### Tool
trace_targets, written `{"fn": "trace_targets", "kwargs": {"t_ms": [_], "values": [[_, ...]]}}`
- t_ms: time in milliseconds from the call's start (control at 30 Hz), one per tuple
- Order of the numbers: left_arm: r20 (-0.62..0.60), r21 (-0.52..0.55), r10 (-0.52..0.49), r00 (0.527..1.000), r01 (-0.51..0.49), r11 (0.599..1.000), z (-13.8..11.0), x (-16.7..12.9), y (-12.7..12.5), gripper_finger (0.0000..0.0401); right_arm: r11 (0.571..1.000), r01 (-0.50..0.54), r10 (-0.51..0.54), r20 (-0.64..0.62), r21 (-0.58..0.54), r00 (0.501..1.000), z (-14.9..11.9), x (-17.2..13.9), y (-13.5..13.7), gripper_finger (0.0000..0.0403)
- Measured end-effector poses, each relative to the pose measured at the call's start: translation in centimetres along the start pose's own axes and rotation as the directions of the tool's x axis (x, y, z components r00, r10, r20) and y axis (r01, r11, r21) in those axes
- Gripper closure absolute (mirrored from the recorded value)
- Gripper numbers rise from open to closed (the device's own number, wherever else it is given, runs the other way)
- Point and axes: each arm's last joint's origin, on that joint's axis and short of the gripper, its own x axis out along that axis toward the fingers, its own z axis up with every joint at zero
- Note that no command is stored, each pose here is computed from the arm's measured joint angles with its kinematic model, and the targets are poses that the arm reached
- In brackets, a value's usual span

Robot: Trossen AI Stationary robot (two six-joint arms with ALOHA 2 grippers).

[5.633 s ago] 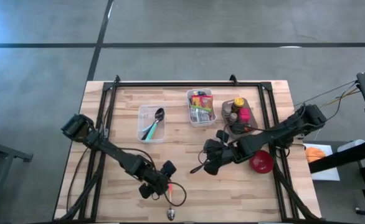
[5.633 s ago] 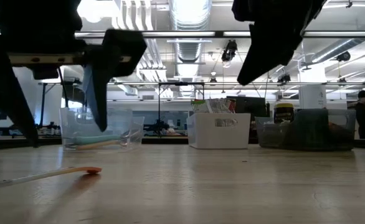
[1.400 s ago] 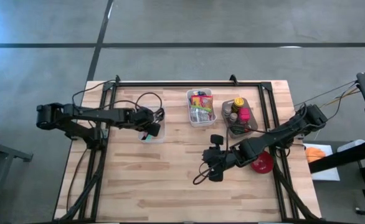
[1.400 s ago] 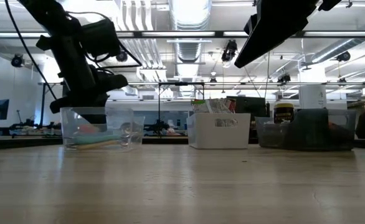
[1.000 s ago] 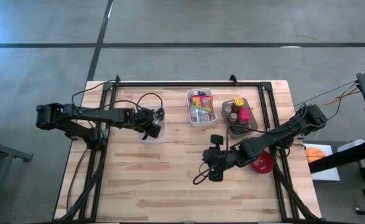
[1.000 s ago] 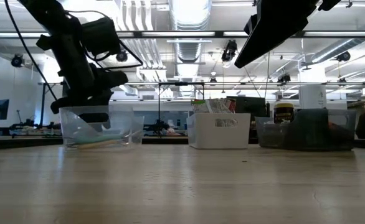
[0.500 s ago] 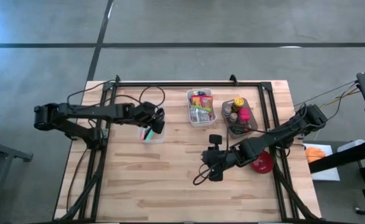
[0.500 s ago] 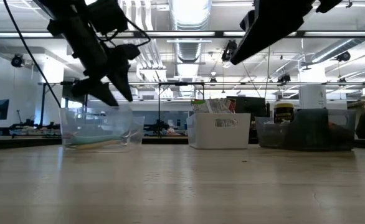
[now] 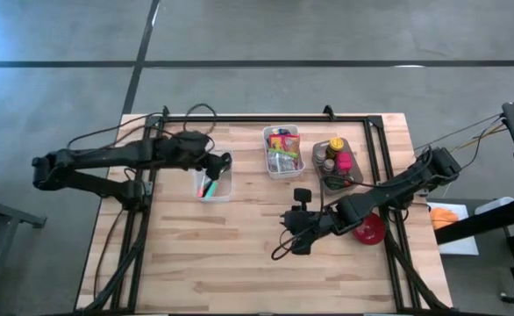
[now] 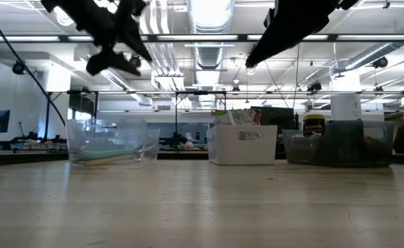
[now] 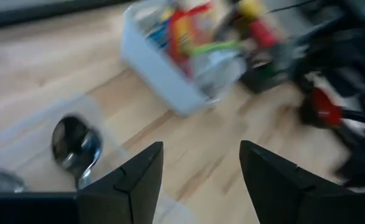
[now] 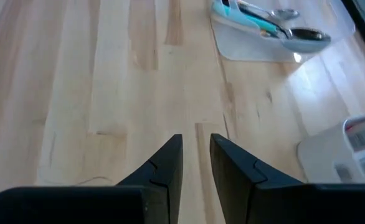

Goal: Pick & Place Food Item
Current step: Adjust the brown seasoning pack in the black bin

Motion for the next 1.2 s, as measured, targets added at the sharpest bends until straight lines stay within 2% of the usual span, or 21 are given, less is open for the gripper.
{"fn": "trace_targets", "kwargs": {"t_ms": [133,267,367,400,467,567,600,667,767,867,967,1067,1200], "values": [[0.081,0.126,-0.138,0.987,0.127,0.984,0.4,-3.8,-0.8,0.0187,0.996,0.042,-0.043,0.008,0.084,0.999,0.0,-0.8,-0.6,0.0326],[0.119,0.307,-0.274,0.954,0.227,0.924,-0.5,-8.2,-0.9,0.0187,0.978,0.135,-0.141,0.028,0.158,0.990,-0.1,-2.7,-2.0,0.0326],[0.176,0.358,-0.333,0.926,0.255,0.898,-1.4,-11.1,-0.4,0.0187,0.969,0.164,-0.178,0.061,0.186,0.982,0.1,-4.6,-3.3,0.0326],[0.197,0.393,-0.354,0.914,0.257,0.883,-1.9,-11.6,-0.3,0.0187,0.968,0.160,-0.176,0.069,0.195,0.982,0.1,-5.3,-3.6,0.0326],[0.199,0.502,-0.444,0.873,0.299,0.812,-3.1,-12.2,-0.2,0.0187,0.965,0.151,-0.172,0.084,0.212,0.981,0.0,-6.6,-4.4,0.0326],[0.148,0.621,-0.551,0.821,0.356,0.698,-5.0,-12.6,0.3,0.0187,0.960,0.120,-0.158,0.137,0.253,0.978,0.1,-8.6,-5.4,0.0326],[0.136,0.625,-0.568,0.812,0.374,0.685,-5.6,-12.7,0.6,0.0187,0.958,0.109,-0.154,0.155,0.266,0.976,0.1,-9.2,-5.7,0.0326],[0.132,0.619,-0.560,0.818,0.374,0.691,-6.5,-12.3,1.1,0.0187,0.955,0.094,-0.148,0.178,0.281,0.973,-0.2,-10.0,-6.2,0.0326],[0.075,0.659,-0.565,0.821,0.384,0.647,-8.5,-10.7,1.7,0.0187,0.952,0.079,-0.143,0.200,0.297,0.969,-0.6,-11.0,-6.9,0.0326],[0.130,0.688,-0.622,0.772,0.382,0.618,-9.4,-9.7,1.9,0.0187,0.949,0.052,-0.127,0.225,0.312,0.966,-1.0,-12.0,-7.5,0.0326],[0.110,0.710,-0.599,0.793,0.359,0.606,-11.0,-7.8,2.7,0.0187,0.948,0.013,-0.097,0.248,0.319,0.964,-1.4,-12.9,-8.0,0.0326],[0.136,0.724,-0.620,0.773,0.350,0.594,-11.8,-6.8,3.2,0.0187,0.951,-0.016,-0.071,0.269,0.310,0.961,-1.9,-13.7,-8.5,0.0326],[0.110,0.776,-0.674,0.731,0.360,0.518,-12.8,-6.1,3.9,0.0187,0.952,-0.017,-0.072,0.278,0.307,0.958,-2.3,-14.0,-8.9,0.0326]]}}
